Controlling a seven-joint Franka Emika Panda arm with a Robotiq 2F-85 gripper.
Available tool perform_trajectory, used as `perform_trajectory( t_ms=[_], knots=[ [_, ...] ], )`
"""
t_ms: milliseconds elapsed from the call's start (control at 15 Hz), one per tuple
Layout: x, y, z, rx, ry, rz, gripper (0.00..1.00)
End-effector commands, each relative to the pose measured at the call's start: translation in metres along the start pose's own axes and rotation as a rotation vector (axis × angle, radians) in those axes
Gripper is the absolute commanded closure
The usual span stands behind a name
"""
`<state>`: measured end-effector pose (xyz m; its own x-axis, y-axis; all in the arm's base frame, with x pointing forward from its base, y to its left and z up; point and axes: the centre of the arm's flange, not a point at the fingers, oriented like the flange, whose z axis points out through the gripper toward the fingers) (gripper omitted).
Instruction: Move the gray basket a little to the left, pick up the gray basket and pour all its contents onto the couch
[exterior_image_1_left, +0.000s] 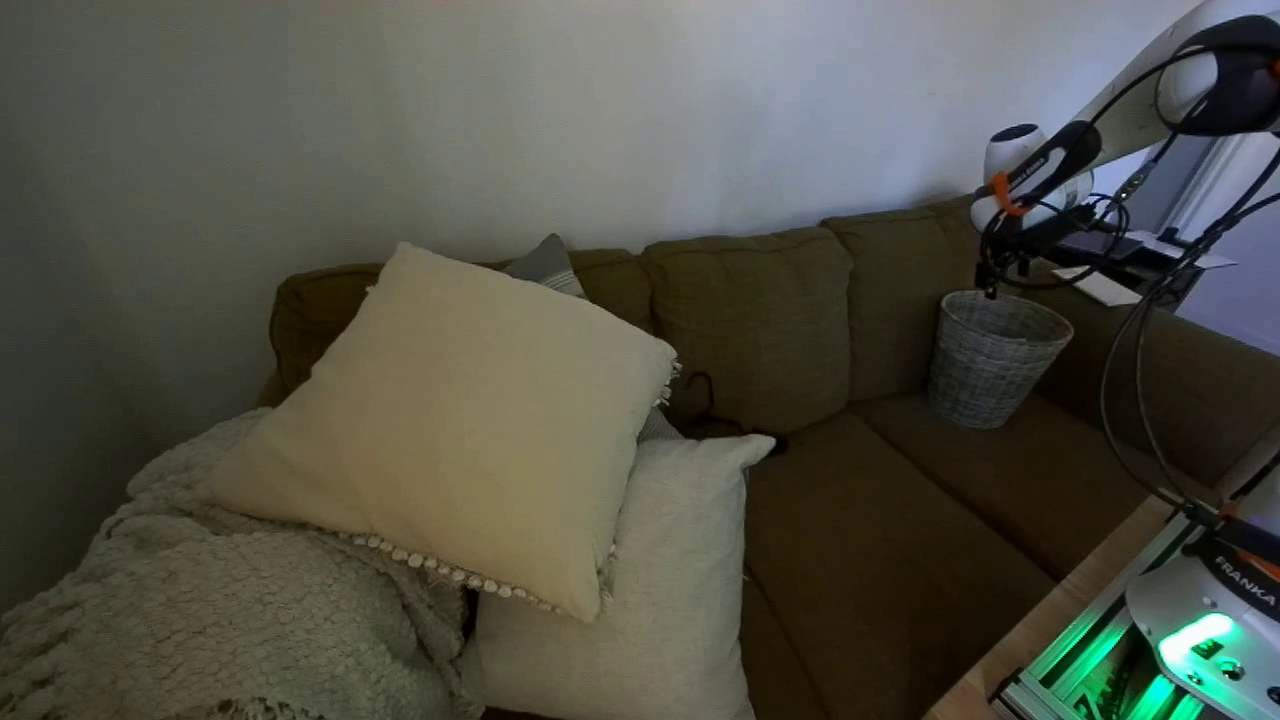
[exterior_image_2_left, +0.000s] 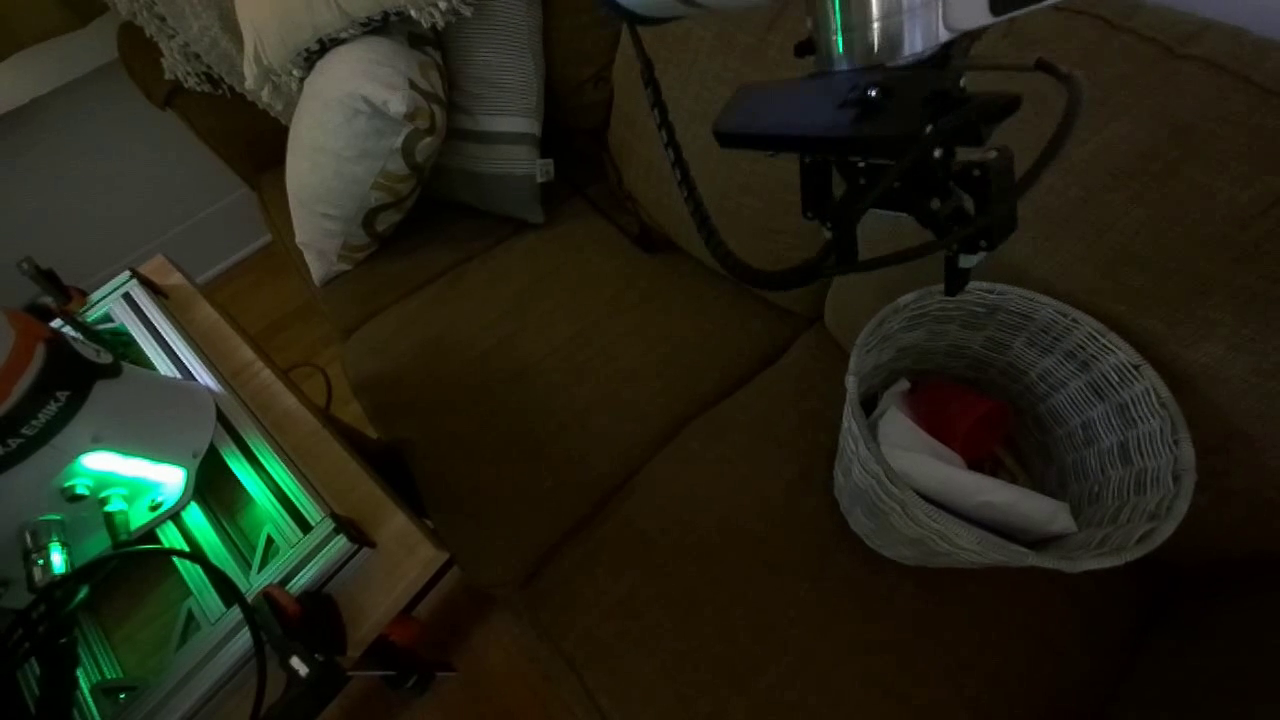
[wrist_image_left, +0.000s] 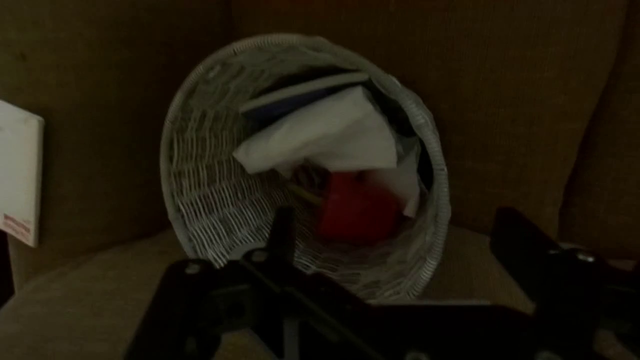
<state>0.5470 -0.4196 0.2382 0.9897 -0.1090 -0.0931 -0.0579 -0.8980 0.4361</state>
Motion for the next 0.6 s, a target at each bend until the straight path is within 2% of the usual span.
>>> perform_trajectory(
  t_ms=[0, 133, 267, 533],
  knots=[
    [-0.014, -0.011, 0.025, 0.097, 0.156, -0.092, 0.0],
    [-0.015, -0.016, 0.039, 0.097, 0.248, -0.165, 0.0],
    [-0.008, -0.022, 0.061, 0.142, 0.326, -0.225, 0.0],
    [0.001, -0.04, 0.117, 0.32, 0.399, -0.312, 0.0]
  ],
)
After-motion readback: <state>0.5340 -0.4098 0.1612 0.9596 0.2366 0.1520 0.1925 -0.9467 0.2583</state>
